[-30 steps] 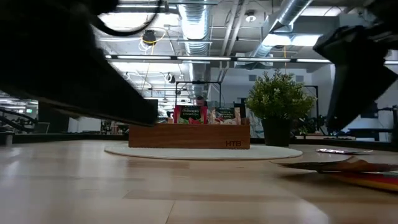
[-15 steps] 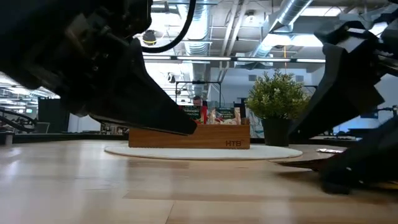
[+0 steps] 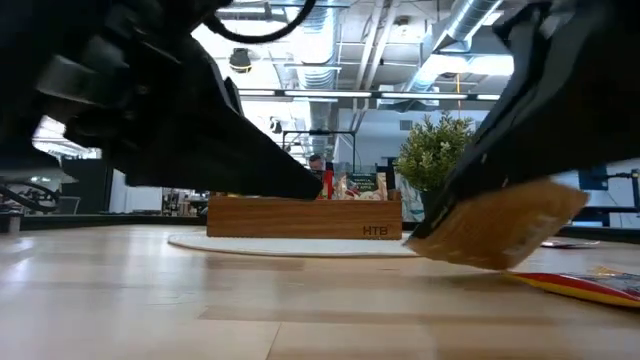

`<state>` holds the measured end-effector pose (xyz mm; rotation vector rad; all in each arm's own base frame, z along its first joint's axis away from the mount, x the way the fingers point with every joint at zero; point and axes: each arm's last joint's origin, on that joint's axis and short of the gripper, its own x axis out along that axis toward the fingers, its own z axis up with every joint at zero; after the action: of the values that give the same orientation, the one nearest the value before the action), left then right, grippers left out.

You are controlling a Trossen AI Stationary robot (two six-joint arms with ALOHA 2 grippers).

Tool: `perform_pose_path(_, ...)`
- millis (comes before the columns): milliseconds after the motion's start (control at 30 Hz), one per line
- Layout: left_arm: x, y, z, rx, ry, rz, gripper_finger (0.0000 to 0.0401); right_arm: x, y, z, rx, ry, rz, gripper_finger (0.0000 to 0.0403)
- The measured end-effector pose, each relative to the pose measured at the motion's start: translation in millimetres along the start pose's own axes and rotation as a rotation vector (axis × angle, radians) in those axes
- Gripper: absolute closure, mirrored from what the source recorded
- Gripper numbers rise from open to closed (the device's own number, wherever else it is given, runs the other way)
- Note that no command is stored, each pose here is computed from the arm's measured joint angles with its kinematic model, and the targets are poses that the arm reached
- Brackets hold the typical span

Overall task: Pick & Place Tea
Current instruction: Put the brown tea bag into the right section of the wooden organizer

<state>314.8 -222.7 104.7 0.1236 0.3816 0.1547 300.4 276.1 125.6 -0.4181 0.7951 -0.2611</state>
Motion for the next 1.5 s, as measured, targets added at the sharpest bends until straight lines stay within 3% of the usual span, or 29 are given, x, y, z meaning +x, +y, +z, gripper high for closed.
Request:
perform_pose_path(167, -2.0, -2.7, 0.8, 0.003, -0.008, -0.024, 0.0281, -10.7, 5.5, 15.5, 0.014, -0.112, 0.067, 0.0398)
perform_pose_path(300, -5.8, -10.4, 6.4, 0.012, -0.049, -0.142, 0.0236, -13.0, 9.1, 27.0, 0.015, -0.197, 0.103, 0.0402)
perform_pose_path(467, -8.7, -14.4, 12.2, 0.009, -0.099, -0.195, 0.0222, -11.1, 7.8, 35.3, 0.011, -0.245, 0.109, 0.0401)
perform_pose_path(633, -6.6, -11.7, 12.8, -0.039, -0.097, -0.170, 0.0255, -7.9, 4.8, 40.7, 0.029, -0.266, 0.108, 0.0401)
perform_pose_path(867, -6.2, -10.8, 13.0, -0.069, -0.098, -0.150, 0.0377, -7.0, 3.7, 44.2, 0.057, -0.286, 0.111, 0.0398)
perform_pose_path(967, -6.1, -10.7, 12.7, -0.108, -0.092, -0.151, 0.0396, -4.4, 1.3, 45.3, 0.059, -0.282, 0.104, 0.0392)
perform_pose_path(1100, -0.7, -4.7, 8.9, -0.216, -0.042, -0.125, 0.0400, -11.9, -11.2, 48.9, 0.034, -0.257, 0.091, 0.0354)
perform_pose_path(1300, 14.4, 15.9, 2.5, -0.489, 0.064, -0.036, 0.0401, -26.9, -25.2, 43.1, 0.036, -0.173, 0.078, 0.0244)
perform_pose_path(1500, 24.5, 27.6, 6.6, -0.632, 0.045, -0.015, 0.0401, -8.2, 7.2, 16.0, -0.228, -0.154, -0.011, 0.0159)
